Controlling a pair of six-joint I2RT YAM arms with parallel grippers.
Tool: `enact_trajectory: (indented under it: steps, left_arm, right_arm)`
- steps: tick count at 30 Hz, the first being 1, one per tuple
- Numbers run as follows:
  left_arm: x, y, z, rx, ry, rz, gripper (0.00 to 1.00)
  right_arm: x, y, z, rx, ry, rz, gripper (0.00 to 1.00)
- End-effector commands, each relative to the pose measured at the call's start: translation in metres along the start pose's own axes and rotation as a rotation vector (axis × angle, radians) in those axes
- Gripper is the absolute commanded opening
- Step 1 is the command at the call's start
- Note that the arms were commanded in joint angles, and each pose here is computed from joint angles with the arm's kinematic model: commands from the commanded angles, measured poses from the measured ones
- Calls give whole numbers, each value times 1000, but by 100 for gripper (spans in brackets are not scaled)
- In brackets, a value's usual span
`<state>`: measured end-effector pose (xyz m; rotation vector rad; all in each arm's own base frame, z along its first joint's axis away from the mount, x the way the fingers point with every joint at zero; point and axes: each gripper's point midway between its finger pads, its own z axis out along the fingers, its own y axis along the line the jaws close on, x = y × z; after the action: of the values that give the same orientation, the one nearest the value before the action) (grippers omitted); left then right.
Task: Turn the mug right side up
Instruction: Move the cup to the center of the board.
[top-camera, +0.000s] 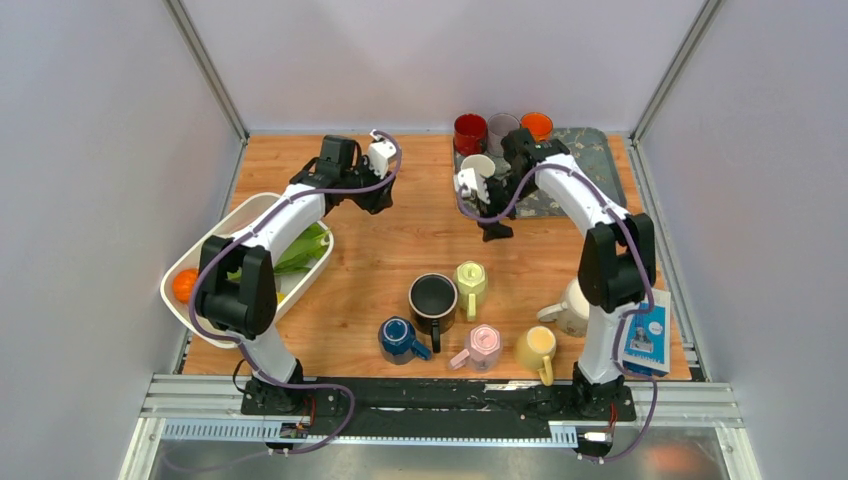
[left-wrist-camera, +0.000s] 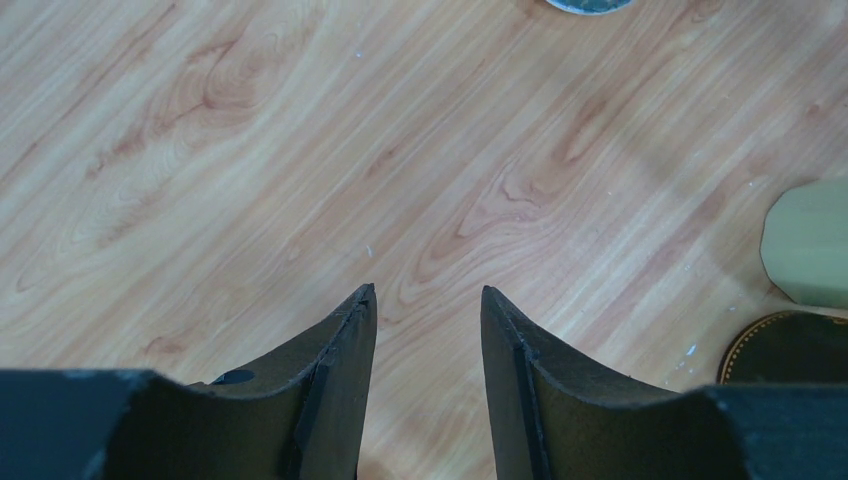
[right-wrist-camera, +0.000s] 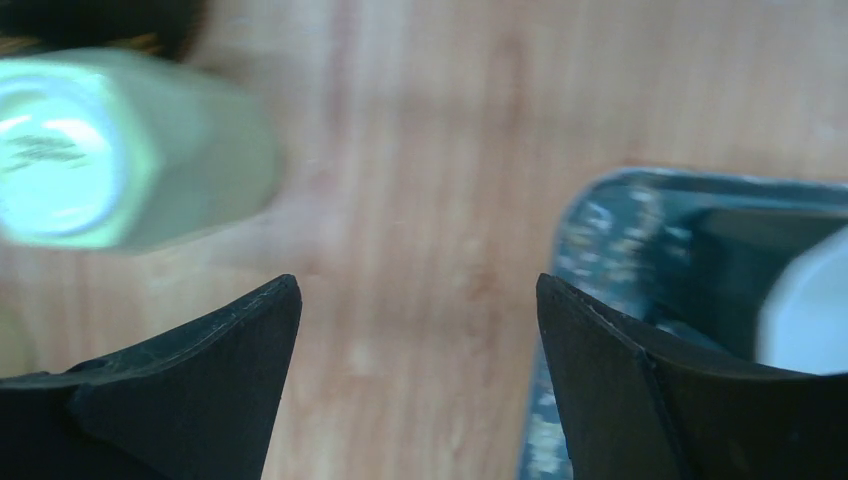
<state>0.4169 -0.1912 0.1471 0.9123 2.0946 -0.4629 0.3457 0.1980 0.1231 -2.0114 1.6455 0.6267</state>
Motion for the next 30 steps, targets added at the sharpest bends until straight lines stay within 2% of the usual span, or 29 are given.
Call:
enact_trajectory:
  steps: [1,4,8,13,18,22,30]
  left_arm:
    - [-35,14,-10,-54,-99,48,50]
    - [-33,18,-16,-80,-111,36,50]
    - [-28,17,-27,-100,-132,35,50]
    - [-12,11,-29,-98,-117,27,51]
    - [-6,5,-28,-80,-115,8,51]
    - [-3,0,-28,-48,-100,8,51]
    - [-4,1,-27,-41,-90,36,51]
  right_arm:
    - [-17,-61,-9,127,-82,164,90]
    - [-25,-59,-20,152,-95,224,89]
    - [-27,-10,-30,122,-99,247,94]
    - [-37,40,-41,93,-140,197,97]
    - [-51,66,-26,-1,-169,106,100]
    - [-52,75,-4,-87,-154,50,100]
    - [-64,62,26,-78,-139,45,97]
